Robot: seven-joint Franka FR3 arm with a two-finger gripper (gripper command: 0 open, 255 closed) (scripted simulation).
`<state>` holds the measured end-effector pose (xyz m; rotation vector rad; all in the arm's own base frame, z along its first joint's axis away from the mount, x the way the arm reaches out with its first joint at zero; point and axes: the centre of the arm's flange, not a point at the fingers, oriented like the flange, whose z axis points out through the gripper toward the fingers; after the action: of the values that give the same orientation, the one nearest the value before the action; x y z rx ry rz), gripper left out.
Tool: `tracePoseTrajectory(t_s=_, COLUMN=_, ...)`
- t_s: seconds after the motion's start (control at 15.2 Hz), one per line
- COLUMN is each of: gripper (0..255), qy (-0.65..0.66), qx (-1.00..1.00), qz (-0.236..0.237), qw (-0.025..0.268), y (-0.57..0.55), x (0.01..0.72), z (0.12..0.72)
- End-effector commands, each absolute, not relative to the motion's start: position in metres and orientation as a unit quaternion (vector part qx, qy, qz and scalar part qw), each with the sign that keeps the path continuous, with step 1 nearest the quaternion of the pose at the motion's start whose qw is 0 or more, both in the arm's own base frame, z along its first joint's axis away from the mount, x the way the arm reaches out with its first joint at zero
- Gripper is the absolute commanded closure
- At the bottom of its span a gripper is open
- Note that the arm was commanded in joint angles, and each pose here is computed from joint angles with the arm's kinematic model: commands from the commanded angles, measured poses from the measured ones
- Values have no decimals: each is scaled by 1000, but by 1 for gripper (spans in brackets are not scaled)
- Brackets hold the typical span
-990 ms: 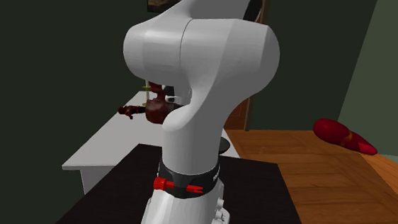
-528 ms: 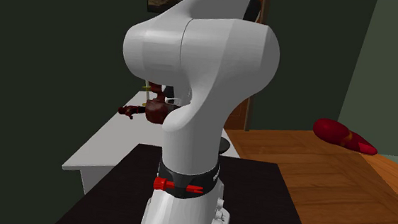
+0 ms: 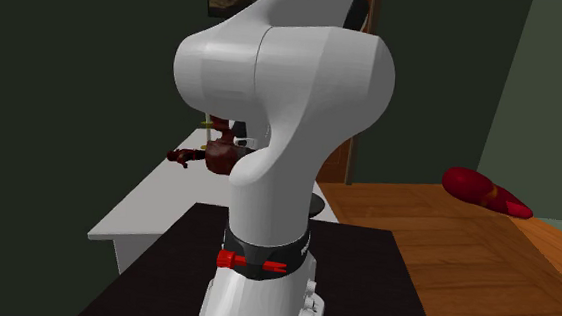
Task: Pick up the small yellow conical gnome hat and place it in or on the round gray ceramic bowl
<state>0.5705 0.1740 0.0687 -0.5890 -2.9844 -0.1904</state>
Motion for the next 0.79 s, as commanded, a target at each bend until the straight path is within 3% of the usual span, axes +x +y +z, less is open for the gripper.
tracePoseTrajectory(t_s=0.0, gripper=255, qy=-978, qx=-191, qz=-64, qw=48, y=176, x=569, z=66)
tracePoseTrajectory(t_s=0.73, gripper=255, qy=-978, qx=-191, qz=-64, qw=48, y=176, x=570, z=115)
